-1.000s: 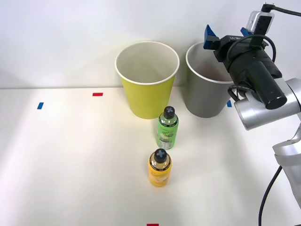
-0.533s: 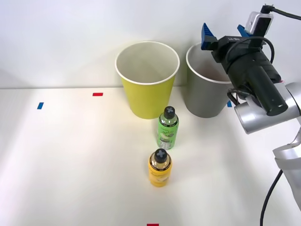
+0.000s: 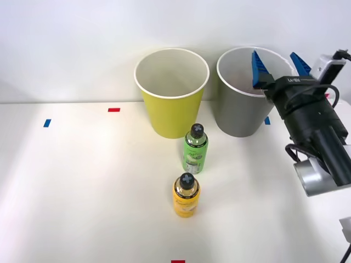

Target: Put cans in the gray bin, plastic bottles in the light green bin

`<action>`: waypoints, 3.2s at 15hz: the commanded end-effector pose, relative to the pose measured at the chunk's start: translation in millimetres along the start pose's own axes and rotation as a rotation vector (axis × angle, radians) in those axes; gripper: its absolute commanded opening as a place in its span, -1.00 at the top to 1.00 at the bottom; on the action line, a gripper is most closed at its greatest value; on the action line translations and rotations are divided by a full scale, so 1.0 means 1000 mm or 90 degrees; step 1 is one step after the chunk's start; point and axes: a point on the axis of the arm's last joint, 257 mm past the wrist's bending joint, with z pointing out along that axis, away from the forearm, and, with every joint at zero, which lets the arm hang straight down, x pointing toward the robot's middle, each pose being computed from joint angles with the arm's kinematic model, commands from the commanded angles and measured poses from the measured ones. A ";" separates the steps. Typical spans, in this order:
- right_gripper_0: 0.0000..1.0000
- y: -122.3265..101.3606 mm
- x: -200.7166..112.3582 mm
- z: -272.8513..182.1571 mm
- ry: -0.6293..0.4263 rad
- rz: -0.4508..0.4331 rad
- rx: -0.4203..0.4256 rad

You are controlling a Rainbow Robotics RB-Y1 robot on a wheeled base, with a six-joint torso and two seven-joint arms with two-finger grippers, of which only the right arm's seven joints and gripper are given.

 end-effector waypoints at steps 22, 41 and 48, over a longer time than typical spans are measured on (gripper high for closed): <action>-1.00 -0.057 0.123 -0.306 0.221 0.030 0.193; -1.00 0.013 0.115 -0.361 0.184 0.000 0.129; -1.00 0.015 0.127 -0.384 0.178 -0.055 0.127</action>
